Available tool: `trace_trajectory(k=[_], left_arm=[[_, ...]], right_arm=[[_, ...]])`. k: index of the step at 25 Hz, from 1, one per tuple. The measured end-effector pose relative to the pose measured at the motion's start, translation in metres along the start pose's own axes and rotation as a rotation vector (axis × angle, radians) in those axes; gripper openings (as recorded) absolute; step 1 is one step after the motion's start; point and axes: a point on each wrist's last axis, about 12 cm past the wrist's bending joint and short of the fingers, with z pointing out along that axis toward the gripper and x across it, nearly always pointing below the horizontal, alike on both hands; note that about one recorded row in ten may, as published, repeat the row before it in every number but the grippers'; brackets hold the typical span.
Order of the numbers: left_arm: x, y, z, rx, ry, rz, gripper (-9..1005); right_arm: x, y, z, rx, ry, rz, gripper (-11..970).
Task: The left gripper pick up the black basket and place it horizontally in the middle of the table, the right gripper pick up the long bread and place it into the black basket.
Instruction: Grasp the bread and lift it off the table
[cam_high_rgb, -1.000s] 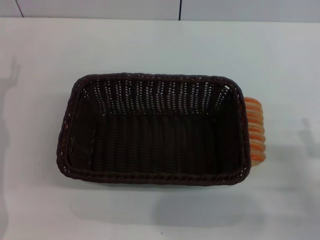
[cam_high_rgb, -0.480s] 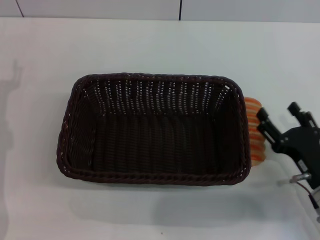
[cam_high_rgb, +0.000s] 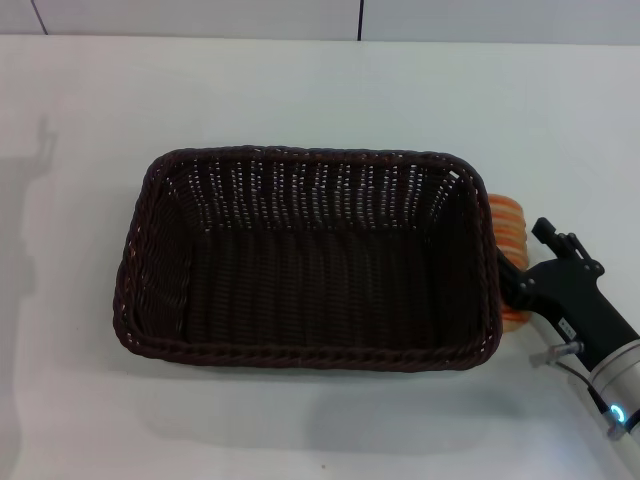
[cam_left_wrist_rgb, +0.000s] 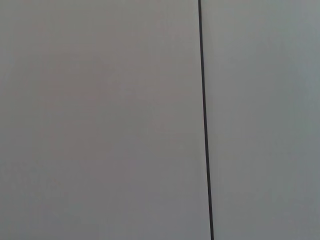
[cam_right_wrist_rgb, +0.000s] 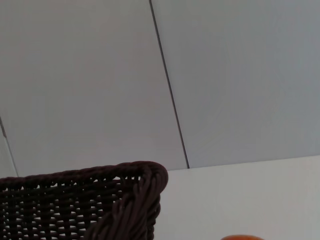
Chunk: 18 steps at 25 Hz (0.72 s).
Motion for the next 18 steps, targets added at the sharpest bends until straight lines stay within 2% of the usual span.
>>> trace_trajectory(k=[5, 9, 16, 18], left_arm=[[0.000, -0.001, 0.000, 0.007, 0.001, 0.032, 788], [0.000, -0.004, 0.002, 0.016, -0.003, 0.039, 788], [0.000, -0.004, 0.002, 0.016, -0.002, 0.045, 787], [0.000, -0.003, 0.001, 0.015, -0.001, 0.046, 787]], right_arm=[[0.002, -0.002, -0.005, 0.018, -0.001, 0.014, 805], [0.001, -0.003, -0.005, 0.020, 0.000, 0.010, 611], [-0.006, -0.006, -0.013, 0.052, -0.092, 0.021, 474], [-0.010, -0.009, -0.020, 0.073, -0.145, 0.025, 464]])
